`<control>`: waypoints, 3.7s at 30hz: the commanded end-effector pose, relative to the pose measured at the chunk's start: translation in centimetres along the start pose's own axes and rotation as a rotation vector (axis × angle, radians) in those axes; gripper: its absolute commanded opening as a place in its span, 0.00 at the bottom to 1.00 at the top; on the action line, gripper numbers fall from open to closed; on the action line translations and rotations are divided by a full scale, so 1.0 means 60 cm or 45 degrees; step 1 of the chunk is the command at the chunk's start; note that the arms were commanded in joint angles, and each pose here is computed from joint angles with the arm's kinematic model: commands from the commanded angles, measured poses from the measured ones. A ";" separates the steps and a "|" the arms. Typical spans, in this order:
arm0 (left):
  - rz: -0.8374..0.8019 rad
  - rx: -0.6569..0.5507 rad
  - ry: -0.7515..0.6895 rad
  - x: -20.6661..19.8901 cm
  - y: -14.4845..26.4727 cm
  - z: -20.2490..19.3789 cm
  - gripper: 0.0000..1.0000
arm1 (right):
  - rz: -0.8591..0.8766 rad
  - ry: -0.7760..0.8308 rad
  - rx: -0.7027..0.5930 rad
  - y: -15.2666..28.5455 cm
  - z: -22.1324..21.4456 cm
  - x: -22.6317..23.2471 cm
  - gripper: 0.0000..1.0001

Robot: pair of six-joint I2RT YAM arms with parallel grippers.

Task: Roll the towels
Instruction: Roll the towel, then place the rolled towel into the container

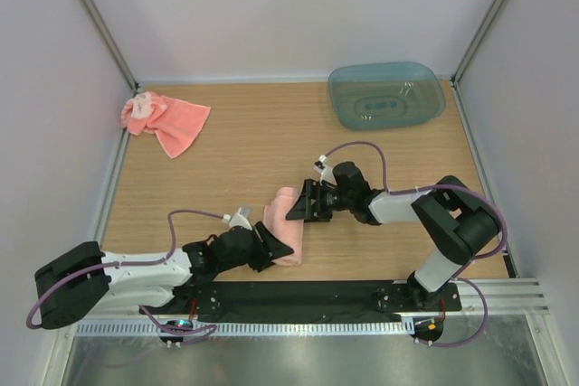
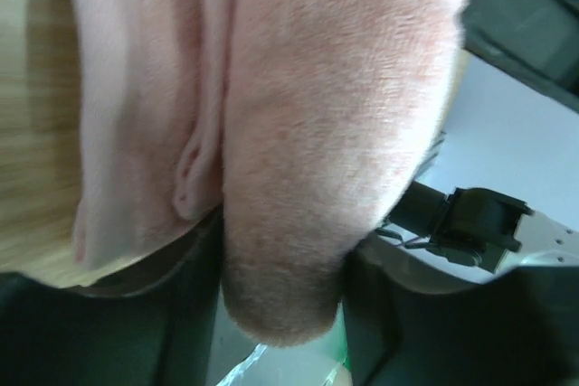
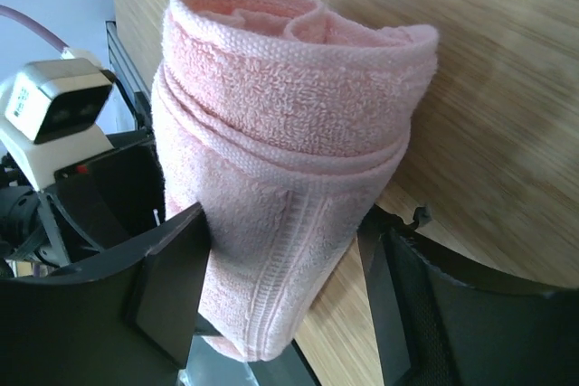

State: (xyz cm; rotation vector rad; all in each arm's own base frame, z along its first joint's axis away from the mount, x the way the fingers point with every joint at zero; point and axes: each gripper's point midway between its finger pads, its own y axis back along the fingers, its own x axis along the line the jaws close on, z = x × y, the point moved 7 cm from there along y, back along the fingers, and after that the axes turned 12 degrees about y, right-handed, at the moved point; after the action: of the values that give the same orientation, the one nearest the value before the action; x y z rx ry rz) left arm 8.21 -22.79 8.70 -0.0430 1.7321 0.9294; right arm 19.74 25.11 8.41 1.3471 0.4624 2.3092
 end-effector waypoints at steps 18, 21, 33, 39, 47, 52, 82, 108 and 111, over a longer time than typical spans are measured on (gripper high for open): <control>0.585 -0.168 -0.463 -0.024 0.089 0.033 0.74 | -0.682 0.255 0.188 -0.028 0.039 0.041 0.65; 0.565 -0.237 -0.501 -0.044 0.114 0.044 0.75 | -0.724 0.267 0.199 -0.027 0.042 0.044 0.65; 0.448 -0.427 -0.581 -0.082 0.114 0.080 0.84 | -0.745 0.303 0.240 -0.037 0.039 0.070 0.64; 0.368 -0.445 -0.556 -0.102 0.083 0.109 0.84 | -0.740 0.312 0.248 -0.038 0.036 0.080 0.64; 0.375 -0.376 -0.498 -0.080 0.028 0.134 0.84 | -0.729 0.318 0.252 -0.040 0.034 0.089 0.64; 0.466 -0.360 -0.475 -0.048 0.009 0.139 0.81 | -0.732 0.322 0.250 -0.036 0.038 0.092 0.64; 0.657 -0.444 -0.363 0.068 0.053 0.172 0.58 | -0.508 0.338 0.078 0.009 0.075 0.174 0.95; 0.751 -0.433 -0.290 0.092 0.052 0.168 0.55 | -0.212 0.140 0.087 -0.090 -0.010 0.101 0.97; 0.724 -0.424 -0.292 0.085 0.047 0.168 0.55 | -0.203 0.148 0.094 -0.091 -0.011 0.103 0.97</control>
State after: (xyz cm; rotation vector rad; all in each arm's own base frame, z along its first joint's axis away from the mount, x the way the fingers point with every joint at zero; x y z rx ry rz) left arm 15.10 -14.54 7.70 0.1577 1.3688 1.4909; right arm 17.23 32.07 9.84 1.1753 0.7266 2.2271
